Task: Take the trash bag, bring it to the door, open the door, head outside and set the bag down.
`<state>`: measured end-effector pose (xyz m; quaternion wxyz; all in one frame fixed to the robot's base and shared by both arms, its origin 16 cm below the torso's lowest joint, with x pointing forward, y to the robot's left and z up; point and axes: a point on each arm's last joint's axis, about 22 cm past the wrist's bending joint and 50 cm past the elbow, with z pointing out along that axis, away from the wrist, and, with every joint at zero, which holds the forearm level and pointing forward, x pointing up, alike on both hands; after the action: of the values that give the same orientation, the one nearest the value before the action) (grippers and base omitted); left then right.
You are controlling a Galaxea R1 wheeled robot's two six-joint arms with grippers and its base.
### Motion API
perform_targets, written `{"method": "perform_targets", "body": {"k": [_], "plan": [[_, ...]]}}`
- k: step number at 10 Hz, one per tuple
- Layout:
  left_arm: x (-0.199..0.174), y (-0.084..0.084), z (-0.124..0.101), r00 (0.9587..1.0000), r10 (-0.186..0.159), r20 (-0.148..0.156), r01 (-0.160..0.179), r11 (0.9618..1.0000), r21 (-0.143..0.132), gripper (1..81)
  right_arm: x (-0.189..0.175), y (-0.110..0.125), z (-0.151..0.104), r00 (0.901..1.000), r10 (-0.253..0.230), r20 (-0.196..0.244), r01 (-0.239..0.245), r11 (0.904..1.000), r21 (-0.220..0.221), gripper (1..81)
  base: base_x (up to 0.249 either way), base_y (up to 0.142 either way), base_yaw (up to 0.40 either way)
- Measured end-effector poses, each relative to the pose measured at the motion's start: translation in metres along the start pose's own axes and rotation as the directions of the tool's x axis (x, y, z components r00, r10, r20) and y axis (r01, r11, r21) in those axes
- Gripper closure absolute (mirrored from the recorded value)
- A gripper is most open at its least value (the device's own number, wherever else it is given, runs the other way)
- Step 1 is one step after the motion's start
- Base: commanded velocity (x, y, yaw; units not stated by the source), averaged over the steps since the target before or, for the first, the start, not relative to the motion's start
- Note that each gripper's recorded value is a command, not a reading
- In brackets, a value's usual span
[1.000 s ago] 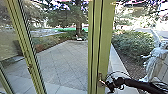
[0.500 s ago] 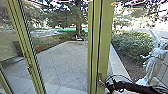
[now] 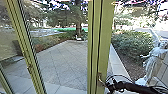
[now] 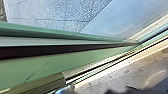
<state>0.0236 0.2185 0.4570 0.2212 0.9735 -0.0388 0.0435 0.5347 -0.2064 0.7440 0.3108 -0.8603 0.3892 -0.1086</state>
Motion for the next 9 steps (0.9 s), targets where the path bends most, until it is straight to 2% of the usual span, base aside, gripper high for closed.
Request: {"method": "perform_targets", "body": {"k": [3, 5, 9], "plan": [[-0.015, -0.005, -0.002, 0.9994, -0.013, 0.032, 0.013, 0.9999, 0.006, 81.1, 0.009, 0.000, 0.005, 0.9998, -0.021, -0.001, 0.021, 0.9997, -0.007, 1.0, 0.000, 0.000, 0.000], [-0.015, -0.005, -0.002, 0.9994, -0.013, 0.032, 0.013, 0.9999, 0.006, 81.1, 0.010, -0.003, 0.004, 0.9997, -0.024, -0.004, 0.024, 0.9997, -0.003, 1.0, 0.000, 0.000, 0.000], [-0.015, -0.005, -0.002, 0.9994, -0.012, 0.032, 0.012, 0.9999, 0.006, 81.1, 0.015, -0.003, 0.002, 0.9991, -0.041, -0.010, 0.041, 0.9988, -0.027, 1.0, 0.000, 0.000, 0.000]]}}
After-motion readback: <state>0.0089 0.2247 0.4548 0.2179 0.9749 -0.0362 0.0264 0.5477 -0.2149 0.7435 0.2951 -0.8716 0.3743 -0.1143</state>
